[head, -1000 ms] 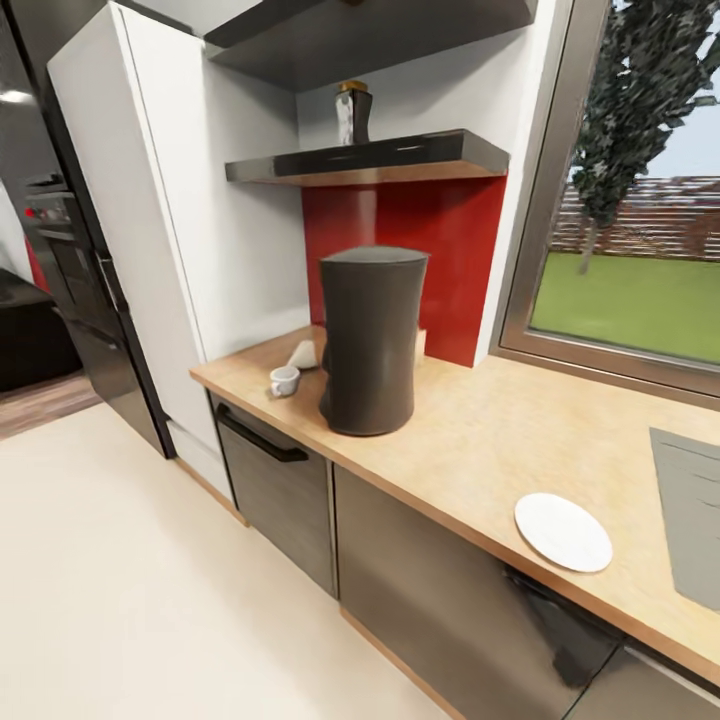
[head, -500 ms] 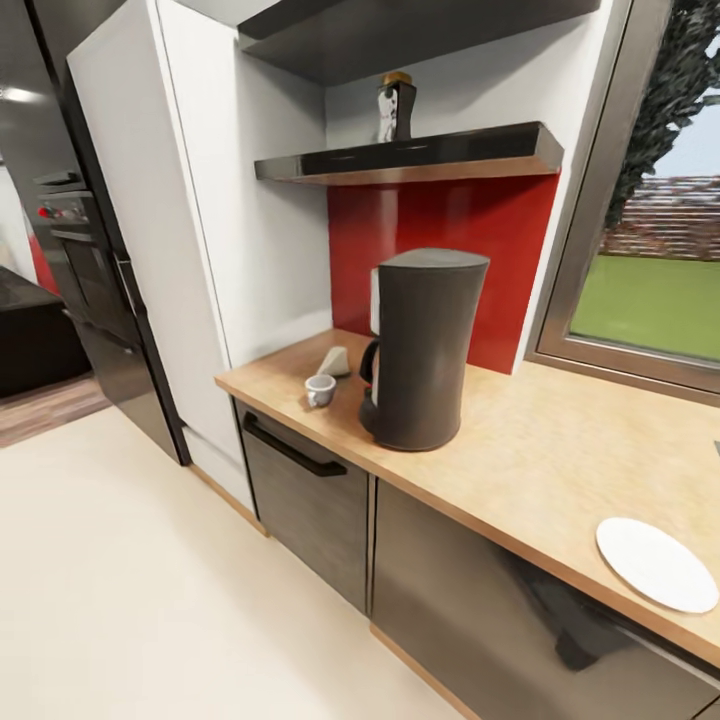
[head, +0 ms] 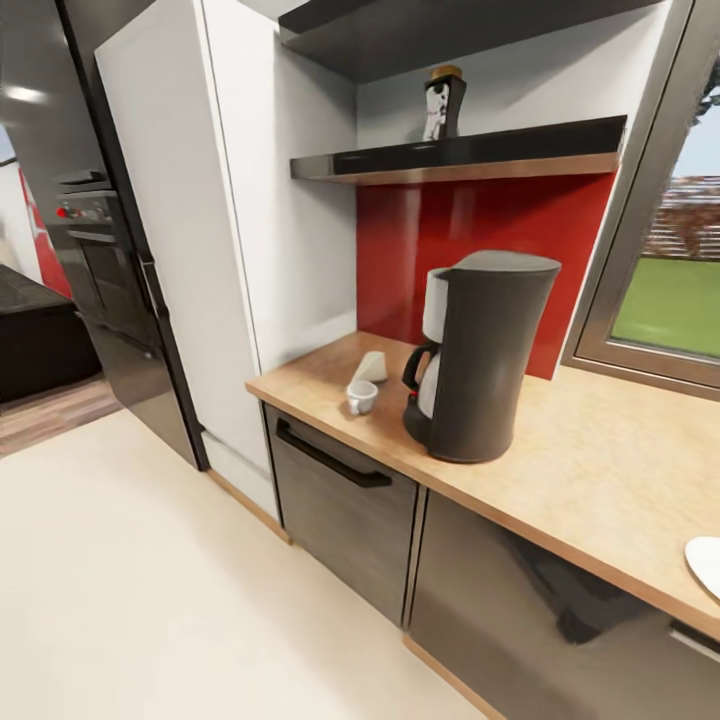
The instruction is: Set up a coffee station on the kitchen countertop: keep the coffee maker on the countertop, move the bottle of coffee from the kitchen shelf to the counter next to the coffee maker, place a paper coffee filter on top of the coffee maker, put the saucer next to the coffee maker with the coffee cup on the saucer, and place the electric kettle next to the coffee maker.
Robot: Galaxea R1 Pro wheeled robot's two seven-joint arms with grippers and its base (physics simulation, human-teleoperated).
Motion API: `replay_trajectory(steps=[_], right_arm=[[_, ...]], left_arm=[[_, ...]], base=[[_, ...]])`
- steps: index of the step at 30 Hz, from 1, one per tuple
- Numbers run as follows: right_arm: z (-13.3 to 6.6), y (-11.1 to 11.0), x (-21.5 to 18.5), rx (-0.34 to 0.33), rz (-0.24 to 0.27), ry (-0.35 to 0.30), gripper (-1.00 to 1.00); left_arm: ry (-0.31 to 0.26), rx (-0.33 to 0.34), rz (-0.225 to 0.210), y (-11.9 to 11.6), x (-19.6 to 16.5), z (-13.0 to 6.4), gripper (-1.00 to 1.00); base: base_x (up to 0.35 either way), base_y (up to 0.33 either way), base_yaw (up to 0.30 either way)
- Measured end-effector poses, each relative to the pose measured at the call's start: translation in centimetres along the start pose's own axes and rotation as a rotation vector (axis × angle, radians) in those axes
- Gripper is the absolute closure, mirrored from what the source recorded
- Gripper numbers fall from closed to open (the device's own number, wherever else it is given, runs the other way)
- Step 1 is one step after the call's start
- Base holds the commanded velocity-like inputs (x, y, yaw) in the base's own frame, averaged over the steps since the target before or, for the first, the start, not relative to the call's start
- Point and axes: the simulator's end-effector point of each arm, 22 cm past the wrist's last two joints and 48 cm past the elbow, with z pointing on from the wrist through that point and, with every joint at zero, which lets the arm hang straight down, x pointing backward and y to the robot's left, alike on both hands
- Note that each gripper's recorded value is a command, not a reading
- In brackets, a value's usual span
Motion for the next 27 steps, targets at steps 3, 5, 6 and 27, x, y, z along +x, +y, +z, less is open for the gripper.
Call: replay_trajectory(steps=[3,5,6,27], right_arm=[[0.0,0.0,-1.1,-0.001,0.003,-0.023,-1.00],[0.0,0.0,-1.8,-0.001,0.004,-0.037,-1.00],[0.0,0.0,-1.9,-0.001,0.004,-0.039,-1.00],[0.0,-0.3,-2.2,0.002,0.001,-0.046,-1.00]], left_arm=[[-0.001,0.000,0.000,0.0,-0.1,0.0,-1.00],[-0.001,0.000,-0.001,0.0,-0.1,0.0,-1.00],[-0.001,0.000,-0.001,0.0,-0.1,0.0,-1.00],[-0.002,-0.001,-0.006,0.0,-0.1,0.0,-1.00]], base=[[0.145,0.323,0.000],[0.160,0.320,0.000],[0.166,0.318,0.000],[0.173,0.314,0.000]])
